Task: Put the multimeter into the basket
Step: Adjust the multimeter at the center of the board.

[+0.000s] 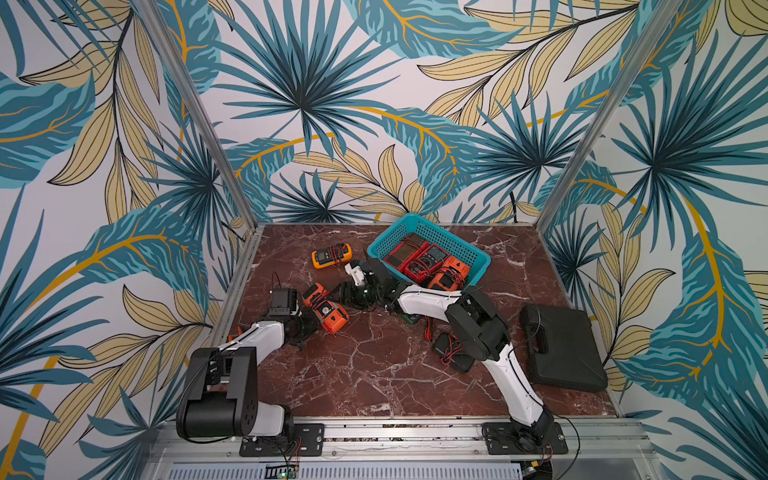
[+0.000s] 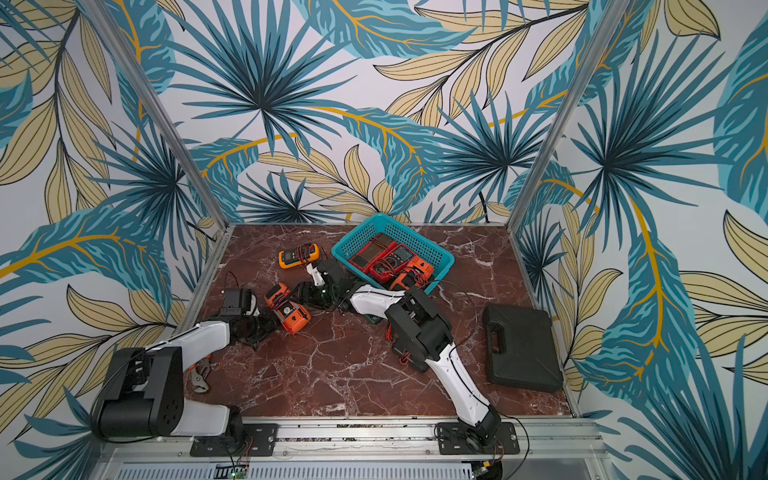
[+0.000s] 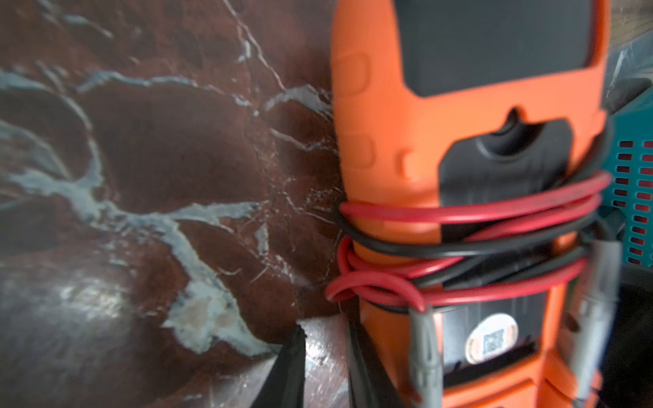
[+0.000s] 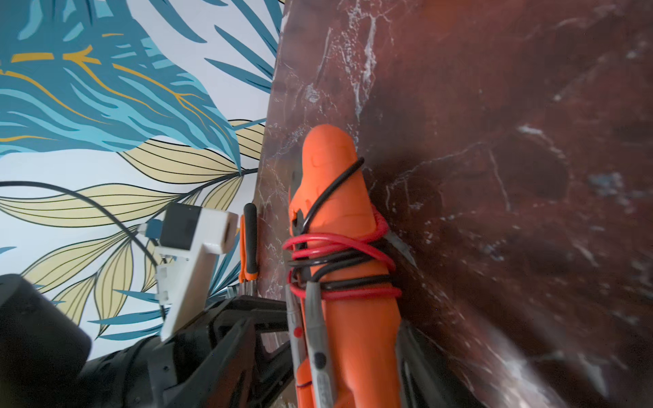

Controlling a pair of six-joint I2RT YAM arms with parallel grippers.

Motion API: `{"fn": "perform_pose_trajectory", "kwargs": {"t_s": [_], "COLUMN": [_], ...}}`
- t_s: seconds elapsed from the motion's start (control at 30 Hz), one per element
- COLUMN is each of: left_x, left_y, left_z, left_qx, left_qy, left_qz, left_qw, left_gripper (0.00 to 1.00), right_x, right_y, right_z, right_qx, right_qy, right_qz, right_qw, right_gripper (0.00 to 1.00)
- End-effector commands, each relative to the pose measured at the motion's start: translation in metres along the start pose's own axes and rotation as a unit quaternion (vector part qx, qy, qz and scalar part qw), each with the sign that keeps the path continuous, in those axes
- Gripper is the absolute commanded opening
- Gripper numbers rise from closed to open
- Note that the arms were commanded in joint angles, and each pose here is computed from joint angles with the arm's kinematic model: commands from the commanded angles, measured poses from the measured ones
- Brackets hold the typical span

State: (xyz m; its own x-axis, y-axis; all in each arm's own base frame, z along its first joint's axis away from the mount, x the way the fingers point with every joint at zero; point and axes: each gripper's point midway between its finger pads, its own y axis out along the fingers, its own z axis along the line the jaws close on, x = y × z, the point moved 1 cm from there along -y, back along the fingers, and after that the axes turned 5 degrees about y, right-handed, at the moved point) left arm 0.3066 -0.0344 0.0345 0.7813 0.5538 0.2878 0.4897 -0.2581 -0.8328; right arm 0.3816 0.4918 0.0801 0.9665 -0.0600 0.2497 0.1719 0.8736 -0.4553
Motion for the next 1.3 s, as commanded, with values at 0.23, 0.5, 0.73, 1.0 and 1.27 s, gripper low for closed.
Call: {"fn": "perform_pose_trajectory", "kwargs": {"t_s": [0.23, 0.5, 0.73, 1.0, 1.27], "left_x": [0.01, 0.008, 0.001, -0.008, -0.011], "left_y": [0.009, 0.015, 0.019, 0.021, 0.024], "left_z": [-0.018, -0.023, -0.025, -0.024, -0.024], "left_qx": [-0.038, -0.056, -0.074, -0.084, -0.087], "left_qy": [0.02, 0.019, 0.017, 0.015, 0.019], "left_qz": [-0.001, 0.008, 0.022, 0.036, 0.045], "left_qw": [0.999, 0.998, 0.997, 0.996, 0.995], "left_gripper": [0.28, 0.28, 0.28, 0.28, 0.28], "right_x": [-0.074, -0.073, -0.066, -0.061, -0.059], "right_y": [0.007, 0.016, 0.012, 0.002, -0.009], "right_z": [-0.001, 0.02, 0.036, 0.047, 0.059], "right_qx": [0.008, 0.074, 0.108, 0.124, 0.136], "right_qy": [0.0, 0.019, 0.021, 0.007, -0.013], "right_qz": [0.116, 0.116, 0.092, 0.066, 0.052], "right_qw": [0.993, 0.99, 0.99, 0.99, 0.989], "right_gripper": [0.6, 0.52, 0.52, 0.49, 0.47]}}
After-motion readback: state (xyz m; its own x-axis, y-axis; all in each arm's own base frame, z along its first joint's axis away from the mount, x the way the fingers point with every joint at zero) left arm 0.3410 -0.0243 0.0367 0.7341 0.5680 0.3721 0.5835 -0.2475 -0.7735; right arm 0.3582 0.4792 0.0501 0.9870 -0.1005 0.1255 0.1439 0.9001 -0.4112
